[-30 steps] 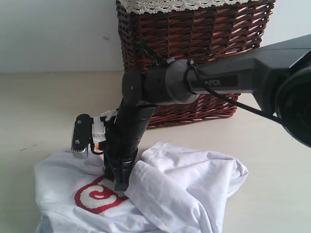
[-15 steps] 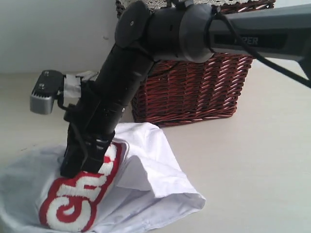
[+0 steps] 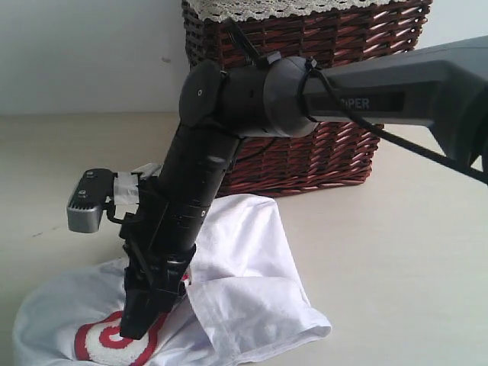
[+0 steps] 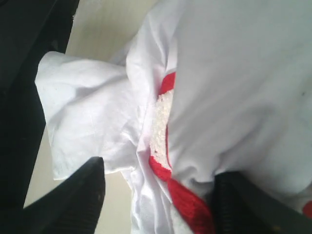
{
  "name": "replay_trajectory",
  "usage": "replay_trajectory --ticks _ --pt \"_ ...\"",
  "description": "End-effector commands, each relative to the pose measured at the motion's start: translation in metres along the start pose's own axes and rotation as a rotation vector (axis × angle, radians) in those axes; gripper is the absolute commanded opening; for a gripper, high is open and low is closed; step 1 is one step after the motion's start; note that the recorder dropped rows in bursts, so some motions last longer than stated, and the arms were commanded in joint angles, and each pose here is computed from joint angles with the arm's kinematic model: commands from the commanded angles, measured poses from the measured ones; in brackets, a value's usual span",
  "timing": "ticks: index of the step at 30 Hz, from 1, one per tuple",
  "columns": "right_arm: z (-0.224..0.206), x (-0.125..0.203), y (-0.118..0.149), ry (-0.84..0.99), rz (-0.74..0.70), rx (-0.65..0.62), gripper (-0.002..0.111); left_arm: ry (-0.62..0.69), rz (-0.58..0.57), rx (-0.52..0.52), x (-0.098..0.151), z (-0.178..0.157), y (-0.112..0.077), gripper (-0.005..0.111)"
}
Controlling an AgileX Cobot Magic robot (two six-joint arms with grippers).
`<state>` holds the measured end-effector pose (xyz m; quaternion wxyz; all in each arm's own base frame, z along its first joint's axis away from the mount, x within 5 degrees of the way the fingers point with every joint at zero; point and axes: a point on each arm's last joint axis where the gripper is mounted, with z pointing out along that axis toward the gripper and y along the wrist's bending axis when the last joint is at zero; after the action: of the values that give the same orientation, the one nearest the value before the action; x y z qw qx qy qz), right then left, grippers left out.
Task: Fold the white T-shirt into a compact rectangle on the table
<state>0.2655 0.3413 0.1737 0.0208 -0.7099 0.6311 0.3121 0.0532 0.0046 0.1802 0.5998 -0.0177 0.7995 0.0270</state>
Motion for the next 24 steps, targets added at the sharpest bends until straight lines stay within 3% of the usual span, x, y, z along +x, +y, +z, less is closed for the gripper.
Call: replay_trajectory --ticks 1,4,7,12,24 --pt "-0.028 -0.013 0.012 -0.027 -0.058 0.064 0.061 -0.013 -0.005 0.003 -0.001 0.0 0.0 0.0" --pt "-0.059 -0.026 0.025 -0.029 -0.115 0.155 0.061 -0.013 -0.005 0.003 -0.001 0.0 0.0 0.0" --pt "-0.082 -0.027 0.035 0.009 -0.061 0.248 0.061 -0.013 -0.005 0.003 -0.001 0.0 0.0 0.0" --pt "-0.086 -0.011 0.029 0.11 0.301 0.379 0.061 -0.013 -0.005 0.003 -0.001 0.0 0.0 0.0" --pt "-0.011 0.029 -0.009 0.285 0.413 0.23 0.061 -0.013 -0.005 0.003 -0.001 0.0 0.0 0.0"
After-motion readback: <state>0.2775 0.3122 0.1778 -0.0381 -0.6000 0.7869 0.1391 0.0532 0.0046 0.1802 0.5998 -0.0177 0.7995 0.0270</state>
